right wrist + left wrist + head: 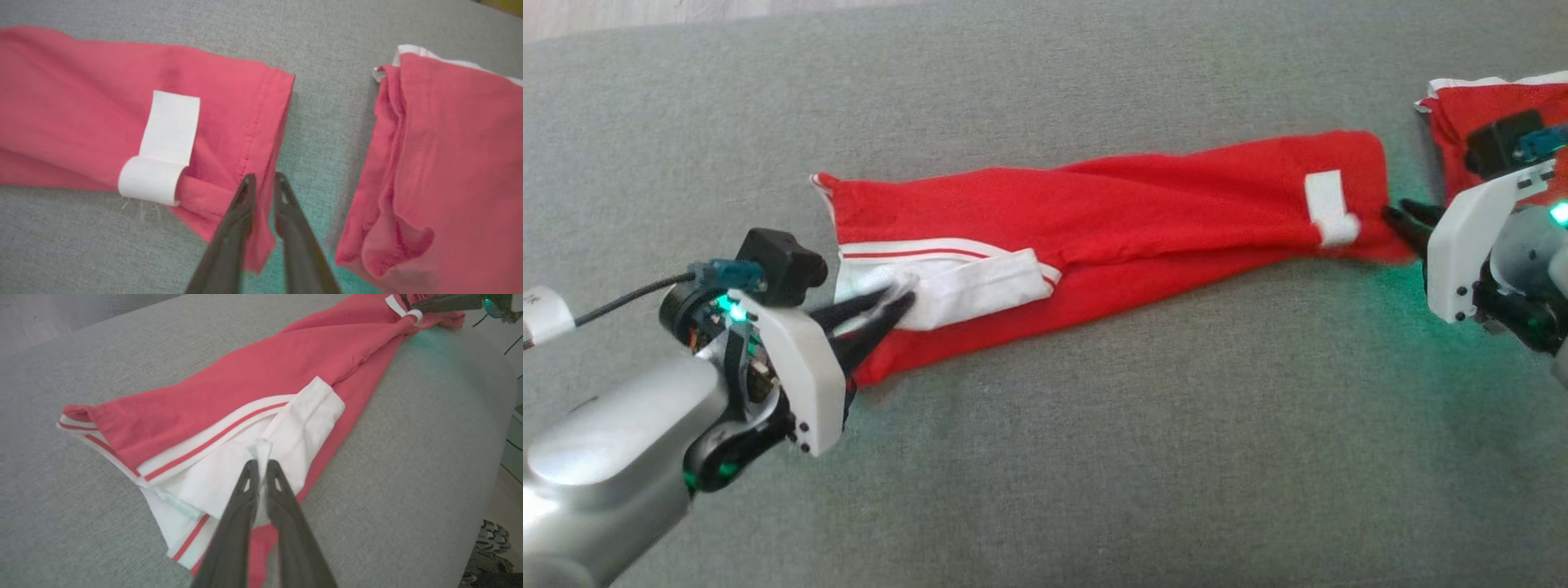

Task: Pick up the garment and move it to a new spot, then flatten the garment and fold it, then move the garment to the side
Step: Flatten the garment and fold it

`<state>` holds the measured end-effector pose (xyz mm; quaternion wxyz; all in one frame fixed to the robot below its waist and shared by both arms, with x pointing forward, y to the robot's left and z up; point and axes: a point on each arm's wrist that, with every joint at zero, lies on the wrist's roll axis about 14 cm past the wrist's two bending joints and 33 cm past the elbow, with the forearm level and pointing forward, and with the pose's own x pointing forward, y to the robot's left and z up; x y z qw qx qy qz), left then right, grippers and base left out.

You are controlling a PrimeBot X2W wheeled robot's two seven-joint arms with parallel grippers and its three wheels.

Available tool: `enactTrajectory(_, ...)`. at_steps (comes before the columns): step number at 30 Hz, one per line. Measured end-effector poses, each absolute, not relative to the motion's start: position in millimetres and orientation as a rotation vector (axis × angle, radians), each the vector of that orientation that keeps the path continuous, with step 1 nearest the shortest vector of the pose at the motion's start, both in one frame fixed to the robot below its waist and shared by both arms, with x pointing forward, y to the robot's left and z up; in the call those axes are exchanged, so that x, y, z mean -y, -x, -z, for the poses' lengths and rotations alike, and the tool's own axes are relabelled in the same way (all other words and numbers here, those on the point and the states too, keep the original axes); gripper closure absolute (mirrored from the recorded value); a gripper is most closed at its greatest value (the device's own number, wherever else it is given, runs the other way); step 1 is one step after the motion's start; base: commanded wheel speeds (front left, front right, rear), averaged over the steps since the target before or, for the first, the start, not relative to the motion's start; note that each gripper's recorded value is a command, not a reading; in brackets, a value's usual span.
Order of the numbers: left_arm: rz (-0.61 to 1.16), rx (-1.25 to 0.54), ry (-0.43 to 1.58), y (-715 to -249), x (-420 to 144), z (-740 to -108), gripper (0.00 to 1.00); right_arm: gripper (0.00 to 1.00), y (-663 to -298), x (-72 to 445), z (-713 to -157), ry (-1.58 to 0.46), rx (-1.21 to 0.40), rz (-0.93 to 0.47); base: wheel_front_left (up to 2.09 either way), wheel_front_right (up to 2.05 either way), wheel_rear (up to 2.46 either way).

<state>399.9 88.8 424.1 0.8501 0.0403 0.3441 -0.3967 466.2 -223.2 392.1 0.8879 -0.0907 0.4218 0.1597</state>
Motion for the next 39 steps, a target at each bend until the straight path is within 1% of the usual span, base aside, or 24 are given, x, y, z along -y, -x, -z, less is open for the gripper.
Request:
enactTrajectory(2,0.809,-0.692,-0.086,-406.8,-88.8,-426.6,0.00,0.00,-469.0,224.3,-397.4,0.164,-0.848,-0.321,0.00,0.00,0.00)
enactTrajectory(5,0.735,-0.554,-0.076,-430.0,-91.1,-445.8,0.00,0.00,-480.6,223.5,-416.2,0.112,-0.741,-0.304,0.00,0.00,0.00)
enactTrajectory(8,0.624,-0.355,-0.012,-460.5,-95.2,-481.4,0.00,0.00,-497.0,218.5,-444.5,0.042,-0.578,-0.290,0.00,0.00,0.00)
enactTrajectory(12,0.519,-0.116,0.084,-483.1,-98.3,-530.4,0.00,0.00,-514.0,203.2,-488.6,-0.044,-0.331,-0.291,0.00,0.00,0.00)
enactTrajectory(15,0.431,-0.030,0.134,-489.1,-108.5,-551.1,0.00,0.00,-519.5,195.4,-517.3,-0.086,-0.175,-0.284,0.00,0.00,0.00)
enactTrajectory(16,0.431,-0.030,0.134,-489.1,-108.5,-551.1,0.00,0.00,-519.5,195.4,-517.3,-0.086,-0.175,-0.284,0.00,0.00,0.00)
enactTrajectory(18,0.343,0.031,0.193,-487.7,-117.9,-565.3,0.00,0.00,-521.2,190.5,-538.7,-0.110,-0.068,-0.271,0.00,0.00,0.00)
enactTrajectory(19,0.320,0.060,0.209,-486.0,-120.0,-571.5,0.00,0.00,-520.3,188.5,-542.3,-0.109,-0.047,-0.269,0.00,0.00,0.00)
enactTrajectory(22,0.262,0.104,0.249,-475.0,-126.0,-574.0,0.00,0.00,-513.4,183.3,-540.5,-0.145,-0.022,-0.248,0.00,0.00,0.00)
enactTrajectory(27,0.192,0.038,0.270,-441.8,-131.4,-531.8,0.00,0.00,-489.0,165.5,-522.7,-0.192,-0.008,-0.230,0.00,0.00,0.00)
enactTrajectory(32,0.147,0.001,0.296,-417.6,-134.5,-507.5,0.00,0.00,-445.9,140.0,-472.4,-0.229,-0.108,-0.225,0.00,0.00,0.00)
enactTrajectory(34,0.147,-0.006,0.297,-412.6,-134.7,-501.8,0.00,0.00,-434.6,136.2,-457.7,-0.220,-0.143,-0.223,0.00,0.00,0.00)
enactTrajectory(39,0.176,-0.017,0.297,-410.0,-129.0,-493.4,0.00,0.00,-438.1,135.4,-457.9,-0.188,-0.134,-0.222,0.00,0.00,0.00)
